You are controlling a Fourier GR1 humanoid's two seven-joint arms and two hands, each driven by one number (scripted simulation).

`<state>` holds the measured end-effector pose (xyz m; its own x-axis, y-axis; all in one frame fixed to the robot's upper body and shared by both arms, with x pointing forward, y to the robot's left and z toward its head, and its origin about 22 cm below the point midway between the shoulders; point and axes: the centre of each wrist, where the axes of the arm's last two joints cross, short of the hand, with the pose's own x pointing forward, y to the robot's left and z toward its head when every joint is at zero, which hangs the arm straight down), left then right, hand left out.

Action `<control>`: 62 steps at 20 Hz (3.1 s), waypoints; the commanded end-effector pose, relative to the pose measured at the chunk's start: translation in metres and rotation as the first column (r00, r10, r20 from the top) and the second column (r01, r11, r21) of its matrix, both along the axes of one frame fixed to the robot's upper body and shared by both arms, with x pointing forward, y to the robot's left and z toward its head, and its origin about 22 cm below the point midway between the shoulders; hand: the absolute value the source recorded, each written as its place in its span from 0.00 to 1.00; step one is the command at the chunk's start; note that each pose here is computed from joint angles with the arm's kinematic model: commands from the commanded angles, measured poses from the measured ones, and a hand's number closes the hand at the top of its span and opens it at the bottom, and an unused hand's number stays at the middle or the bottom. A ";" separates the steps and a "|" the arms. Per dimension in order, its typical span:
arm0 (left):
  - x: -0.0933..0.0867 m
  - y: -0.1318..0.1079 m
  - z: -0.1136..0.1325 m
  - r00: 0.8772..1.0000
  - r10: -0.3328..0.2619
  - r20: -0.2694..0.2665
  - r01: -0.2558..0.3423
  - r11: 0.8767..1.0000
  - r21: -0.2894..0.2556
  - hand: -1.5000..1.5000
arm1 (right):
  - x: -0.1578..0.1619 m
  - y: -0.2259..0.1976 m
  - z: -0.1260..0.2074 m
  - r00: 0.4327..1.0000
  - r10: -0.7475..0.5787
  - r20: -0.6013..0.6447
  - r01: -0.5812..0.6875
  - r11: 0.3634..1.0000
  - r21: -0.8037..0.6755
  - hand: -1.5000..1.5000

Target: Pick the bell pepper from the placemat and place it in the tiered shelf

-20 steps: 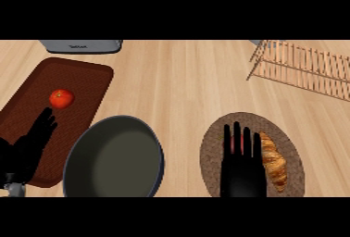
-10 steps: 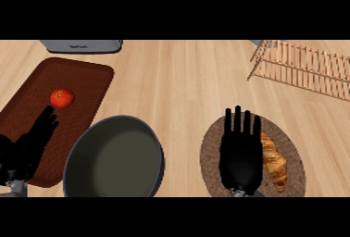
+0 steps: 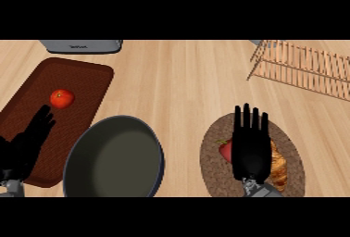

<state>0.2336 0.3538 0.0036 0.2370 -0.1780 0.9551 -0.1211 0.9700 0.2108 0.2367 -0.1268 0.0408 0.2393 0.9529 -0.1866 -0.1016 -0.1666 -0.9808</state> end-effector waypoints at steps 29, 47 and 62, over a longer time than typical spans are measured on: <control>-0.001 -0.014 -0.019 1.000 -0.008 0.003 0.008 1.000 -0.004 0.50 | 0.009 -0.039 -0.004 0.984 0.134 0.118 -0.136 0.991 0.008 1.00; -0.008 0.014 -0.009 1.000 0.028 -0.011 -0.027 1.000 0.006 0.50 | 0.008 -0.183 0.145 0.964 0.103 0.245 -0.236 0.753 0.614 1.00; 0.002 -0.008 0.000 1.000 -0.010 -0.012 0.010 1.000 -0.004 0.50 | -0.035 -0.202 0.287 0.874 -0.064 0.482 -0.314 0.684 0.659 1.00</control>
